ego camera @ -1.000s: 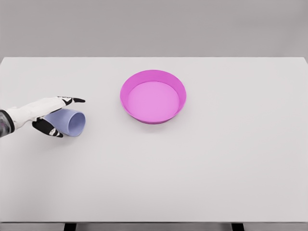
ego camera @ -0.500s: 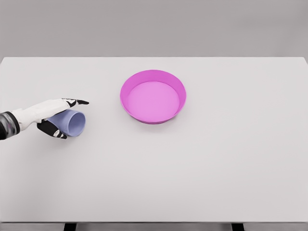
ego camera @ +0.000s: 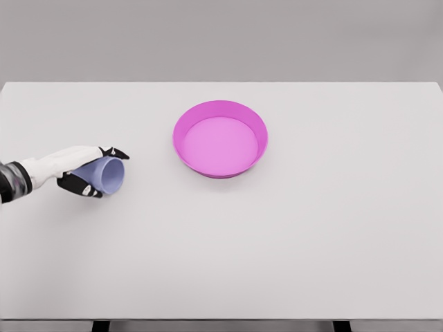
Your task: Flip the cup with left arm and place it on the plate
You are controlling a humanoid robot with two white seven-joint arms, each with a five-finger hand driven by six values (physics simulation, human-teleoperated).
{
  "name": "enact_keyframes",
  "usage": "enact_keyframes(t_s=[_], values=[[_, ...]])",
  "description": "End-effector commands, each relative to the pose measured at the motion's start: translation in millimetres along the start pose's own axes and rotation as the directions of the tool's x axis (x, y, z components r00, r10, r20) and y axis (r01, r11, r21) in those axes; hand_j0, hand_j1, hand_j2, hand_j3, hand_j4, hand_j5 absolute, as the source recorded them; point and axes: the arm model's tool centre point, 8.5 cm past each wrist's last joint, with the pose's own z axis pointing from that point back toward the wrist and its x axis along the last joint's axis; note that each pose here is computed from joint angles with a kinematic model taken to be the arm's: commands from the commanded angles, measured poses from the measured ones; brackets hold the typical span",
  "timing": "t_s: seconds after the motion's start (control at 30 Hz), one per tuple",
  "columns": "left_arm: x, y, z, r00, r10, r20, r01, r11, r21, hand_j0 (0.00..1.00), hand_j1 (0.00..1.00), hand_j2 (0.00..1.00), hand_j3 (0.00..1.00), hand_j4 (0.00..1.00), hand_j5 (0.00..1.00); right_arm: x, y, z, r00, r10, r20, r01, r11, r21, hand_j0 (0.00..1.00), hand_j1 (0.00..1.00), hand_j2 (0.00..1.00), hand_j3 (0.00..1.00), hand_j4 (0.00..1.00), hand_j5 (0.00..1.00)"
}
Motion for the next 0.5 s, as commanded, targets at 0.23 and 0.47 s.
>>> enact_keyframes(t_s=[0.23, 0.47], values=[[13, 6.8, -3, 0.989, 0.123, 0.077, -0.125, 0.992, 0.032, 0.79, 0.79, 0.79, 0.79, 0.79, 0.79, -0.7, -0.2, 0, 1.000, -0.001, -0.001, 0.001, 1.000, 0.000, 1.00, 1.00, 1.00, 1.00, 1.00, 1.00], [33, 40.6, -3, 0.952, 0.230, 0.204, -0.255, 0.962, 0.103, 0.80, 0.80, 0.80, 0.80, 0.80, 0.80, -0.3, 0.0, 0, 1.000, 0.000, -0.001, 0.000, 1.000, 0.000, 1.00, 1.00, 1.00, 1.00, 1.00, 1.00]])
